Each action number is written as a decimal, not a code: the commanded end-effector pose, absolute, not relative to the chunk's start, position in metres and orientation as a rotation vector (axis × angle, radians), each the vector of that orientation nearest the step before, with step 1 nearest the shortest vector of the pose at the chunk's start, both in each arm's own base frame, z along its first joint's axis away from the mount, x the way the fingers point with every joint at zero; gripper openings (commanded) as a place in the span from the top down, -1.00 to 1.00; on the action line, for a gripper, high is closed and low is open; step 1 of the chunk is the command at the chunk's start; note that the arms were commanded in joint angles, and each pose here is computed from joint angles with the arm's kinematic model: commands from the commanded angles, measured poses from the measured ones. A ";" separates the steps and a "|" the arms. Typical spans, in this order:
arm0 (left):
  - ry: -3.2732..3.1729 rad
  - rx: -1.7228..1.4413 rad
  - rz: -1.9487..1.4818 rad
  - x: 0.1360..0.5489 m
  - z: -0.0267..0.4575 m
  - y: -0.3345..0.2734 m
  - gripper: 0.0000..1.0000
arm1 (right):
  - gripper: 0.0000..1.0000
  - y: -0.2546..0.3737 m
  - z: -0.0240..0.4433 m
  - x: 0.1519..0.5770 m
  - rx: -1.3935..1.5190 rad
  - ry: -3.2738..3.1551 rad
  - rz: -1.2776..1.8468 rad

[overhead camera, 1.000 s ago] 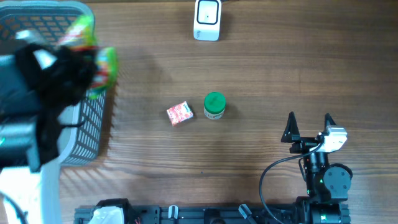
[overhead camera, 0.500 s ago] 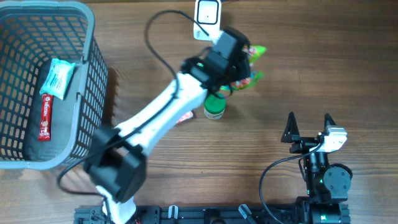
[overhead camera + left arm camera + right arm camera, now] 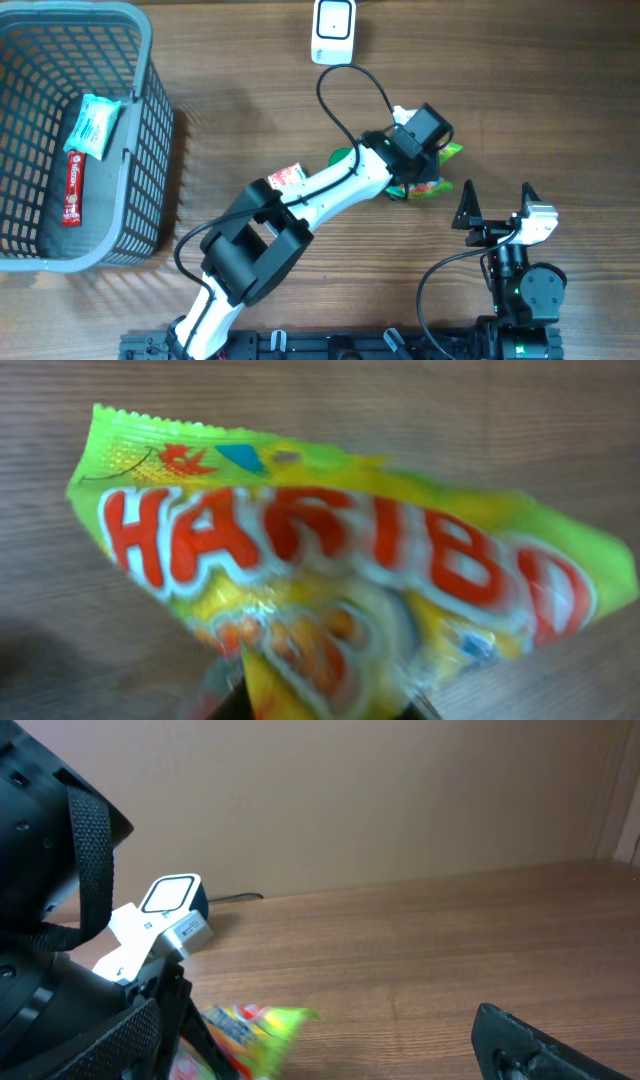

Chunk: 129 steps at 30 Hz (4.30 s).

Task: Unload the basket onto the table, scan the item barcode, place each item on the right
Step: 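Carry the Haribo bag and lay it right of the jar, then return the left gripper into the basket over the teal wipes pack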

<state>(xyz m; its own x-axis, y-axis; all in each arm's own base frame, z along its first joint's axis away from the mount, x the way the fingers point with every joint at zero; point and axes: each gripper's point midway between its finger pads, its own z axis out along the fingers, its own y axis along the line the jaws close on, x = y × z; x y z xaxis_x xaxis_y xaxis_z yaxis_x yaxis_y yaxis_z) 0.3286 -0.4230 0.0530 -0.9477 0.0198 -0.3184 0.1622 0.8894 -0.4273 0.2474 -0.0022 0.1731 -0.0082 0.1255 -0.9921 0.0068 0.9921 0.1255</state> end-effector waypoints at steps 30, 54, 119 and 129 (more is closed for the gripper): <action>2.454 0.113 -0.550 0.353 0.226 -0.329 -0.93 | -0.99 0.001 0.175 0.247 0.079 1.571 0.096; 1.757 -0.464 0.146 0.322 0.446 -0.037 -1.00 | -1.00 0.001 0.175 0.247 0.079 1.571 0.096; 2.247 -1.400 0.445 0.353 0.171 0.166 -1.00 | -0.99 0.001 0.175 0.247 0.079 1.571 0.096; 2.141 -1.456 0.263 0.373 0.146 0.191 -1.00 | -1.00 0.001 0.175 0.247 0.079 1.571 0.096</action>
